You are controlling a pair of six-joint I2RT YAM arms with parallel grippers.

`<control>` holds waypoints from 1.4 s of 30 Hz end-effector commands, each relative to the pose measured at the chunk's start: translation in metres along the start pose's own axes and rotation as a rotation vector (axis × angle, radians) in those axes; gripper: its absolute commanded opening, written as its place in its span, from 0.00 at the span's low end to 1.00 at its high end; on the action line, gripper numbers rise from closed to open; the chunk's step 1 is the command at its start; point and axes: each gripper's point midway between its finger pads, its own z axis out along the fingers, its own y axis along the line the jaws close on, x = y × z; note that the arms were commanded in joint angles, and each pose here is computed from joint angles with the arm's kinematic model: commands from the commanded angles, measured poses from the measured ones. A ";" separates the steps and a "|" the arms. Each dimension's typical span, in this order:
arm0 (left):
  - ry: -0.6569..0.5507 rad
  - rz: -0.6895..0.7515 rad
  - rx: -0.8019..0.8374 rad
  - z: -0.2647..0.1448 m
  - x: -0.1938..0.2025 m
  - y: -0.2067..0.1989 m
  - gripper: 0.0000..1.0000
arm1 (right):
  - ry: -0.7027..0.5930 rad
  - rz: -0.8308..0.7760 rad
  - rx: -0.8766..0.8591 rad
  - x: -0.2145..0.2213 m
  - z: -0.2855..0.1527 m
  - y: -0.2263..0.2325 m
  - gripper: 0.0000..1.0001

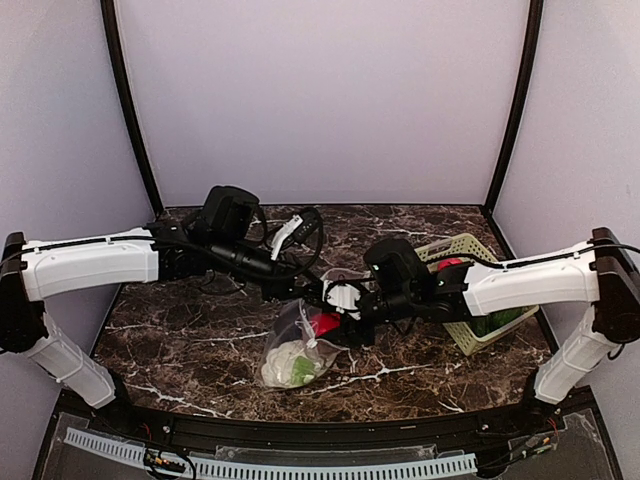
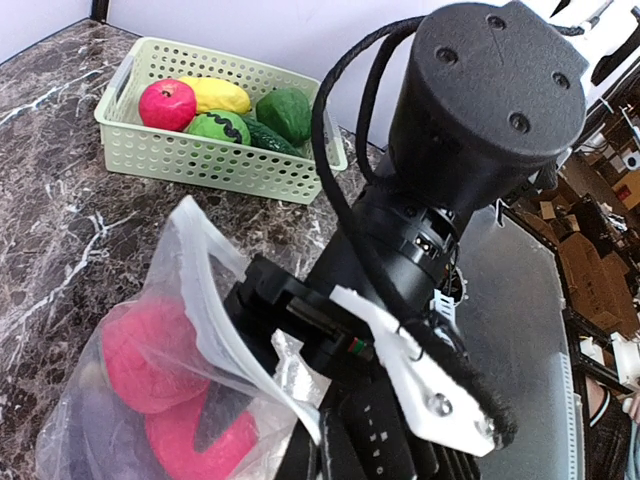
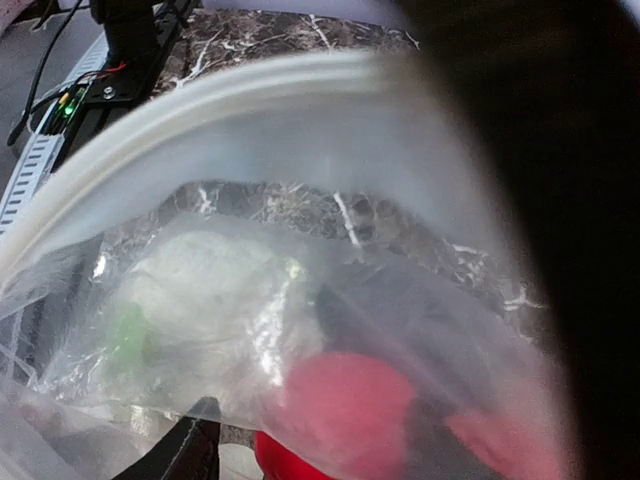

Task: Open the zip-top bag and remove the fake food

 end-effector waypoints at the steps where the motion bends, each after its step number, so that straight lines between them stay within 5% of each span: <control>1: -0.043 0.010 0.019 -0.009 -0.007 -0.006 0.01 | 0.071 0.030 -0.024 0.023 0.019 0.004 0.60; 22: -0.004 -0.035 0.054 -0.003 0.013 0.002 0.01 | 0.340 0.128 0.069 0.103 0.033 0.004 0.83; 42: 0.106 -0.115 -0.062 0.023 0.037 0.033 0.01 | 0.284 0.250 0.173 0.114 0.029 -0.001 0.84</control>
